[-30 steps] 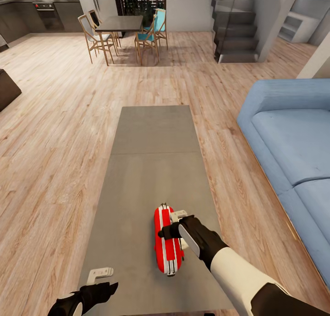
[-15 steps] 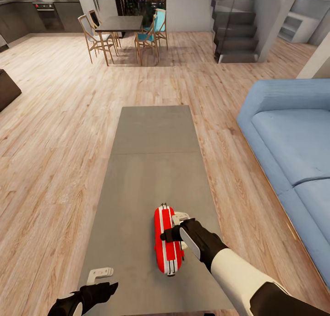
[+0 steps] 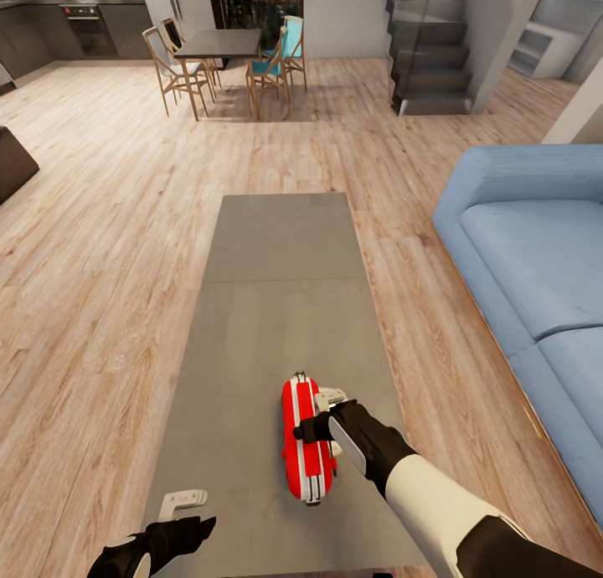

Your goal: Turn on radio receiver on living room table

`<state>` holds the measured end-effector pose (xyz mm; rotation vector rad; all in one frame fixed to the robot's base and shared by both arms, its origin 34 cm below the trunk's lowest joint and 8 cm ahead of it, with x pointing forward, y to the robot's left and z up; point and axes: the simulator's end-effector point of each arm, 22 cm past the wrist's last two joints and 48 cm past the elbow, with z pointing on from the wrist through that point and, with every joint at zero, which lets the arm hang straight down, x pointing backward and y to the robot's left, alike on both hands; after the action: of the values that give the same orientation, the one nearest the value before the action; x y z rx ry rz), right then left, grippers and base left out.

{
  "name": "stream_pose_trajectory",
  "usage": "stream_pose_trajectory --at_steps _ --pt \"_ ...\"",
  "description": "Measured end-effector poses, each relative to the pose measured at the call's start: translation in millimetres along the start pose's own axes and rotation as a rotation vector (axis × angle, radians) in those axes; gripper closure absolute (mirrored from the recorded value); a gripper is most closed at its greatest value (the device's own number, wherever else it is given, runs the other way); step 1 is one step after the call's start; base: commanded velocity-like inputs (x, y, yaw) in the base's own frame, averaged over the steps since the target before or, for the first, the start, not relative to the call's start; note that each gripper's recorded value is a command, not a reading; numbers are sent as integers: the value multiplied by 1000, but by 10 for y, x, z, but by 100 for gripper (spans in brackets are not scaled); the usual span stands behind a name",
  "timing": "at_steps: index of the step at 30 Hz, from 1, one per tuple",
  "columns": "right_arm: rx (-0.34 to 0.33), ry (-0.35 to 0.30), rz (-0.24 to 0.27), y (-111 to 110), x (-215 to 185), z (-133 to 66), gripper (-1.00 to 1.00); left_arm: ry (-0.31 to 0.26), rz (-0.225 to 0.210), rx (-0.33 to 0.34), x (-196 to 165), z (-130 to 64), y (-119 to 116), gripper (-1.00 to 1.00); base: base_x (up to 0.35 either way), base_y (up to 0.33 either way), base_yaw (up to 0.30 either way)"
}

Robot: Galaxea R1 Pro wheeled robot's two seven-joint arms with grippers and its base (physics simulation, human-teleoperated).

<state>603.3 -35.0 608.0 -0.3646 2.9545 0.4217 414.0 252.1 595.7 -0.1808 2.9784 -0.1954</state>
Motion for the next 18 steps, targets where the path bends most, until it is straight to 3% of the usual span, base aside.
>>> stream_pose_trajectory --at_steps 6,18 --pt "-10 6 0 27 -2 -8 100 0 0 1 -1 2 -3 -100 0 0 0" --pt "-95 -117 -82 538 -923 -756 100 0 0 0 -1 1 6 -100 0 0 0"
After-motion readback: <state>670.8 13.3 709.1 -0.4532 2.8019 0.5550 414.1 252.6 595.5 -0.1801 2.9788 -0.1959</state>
